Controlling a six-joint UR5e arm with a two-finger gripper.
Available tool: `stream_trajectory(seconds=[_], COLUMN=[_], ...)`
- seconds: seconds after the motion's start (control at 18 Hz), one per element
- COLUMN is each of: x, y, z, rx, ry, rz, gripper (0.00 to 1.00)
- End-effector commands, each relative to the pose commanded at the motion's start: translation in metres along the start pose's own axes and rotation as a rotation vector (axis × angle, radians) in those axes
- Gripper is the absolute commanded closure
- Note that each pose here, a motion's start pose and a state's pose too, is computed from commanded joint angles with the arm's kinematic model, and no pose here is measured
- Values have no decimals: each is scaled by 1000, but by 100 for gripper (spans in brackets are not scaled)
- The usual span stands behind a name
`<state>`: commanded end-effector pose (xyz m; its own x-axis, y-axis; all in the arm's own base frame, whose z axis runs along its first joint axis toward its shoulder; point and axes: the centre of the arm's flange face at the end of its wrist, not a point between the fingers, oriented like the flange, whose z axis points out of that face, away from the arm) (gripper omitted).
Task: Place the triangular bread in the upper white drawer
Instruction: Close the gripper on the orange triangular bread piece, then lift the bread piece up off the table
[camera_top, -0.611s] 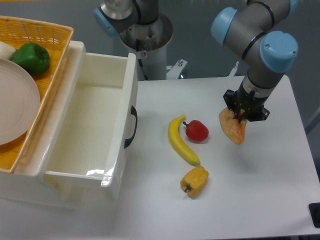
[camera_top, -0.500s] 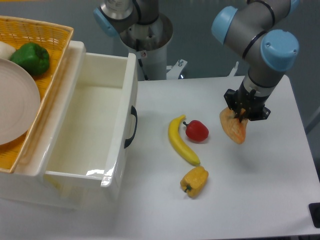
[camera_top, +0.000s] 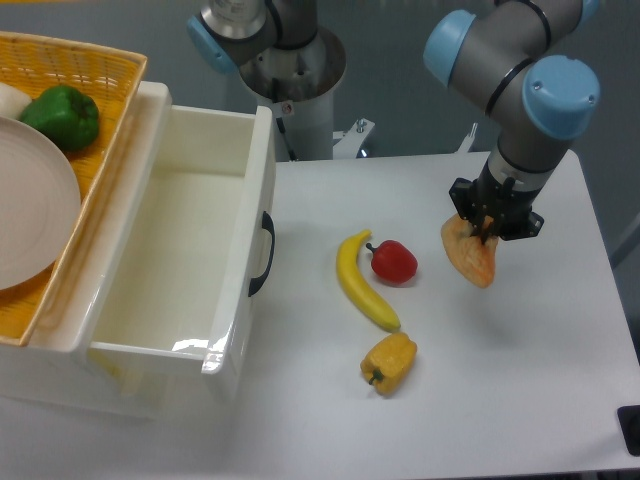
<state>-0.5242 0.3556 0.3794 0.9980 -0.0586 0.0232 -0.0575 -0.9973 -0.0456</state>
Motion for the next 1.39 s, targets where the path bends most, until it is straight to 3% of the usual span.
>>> stream_trajectory(seconds=[0.5, 0.78, 1.39], x=[11, 25, 63], y=[10, 13, 19], z=[-43, -63, -106], rx=[20, 26, 32], ry=[-57, -55, -57], rz=[-117, -173, -194], gripper=[100, 100, 100])
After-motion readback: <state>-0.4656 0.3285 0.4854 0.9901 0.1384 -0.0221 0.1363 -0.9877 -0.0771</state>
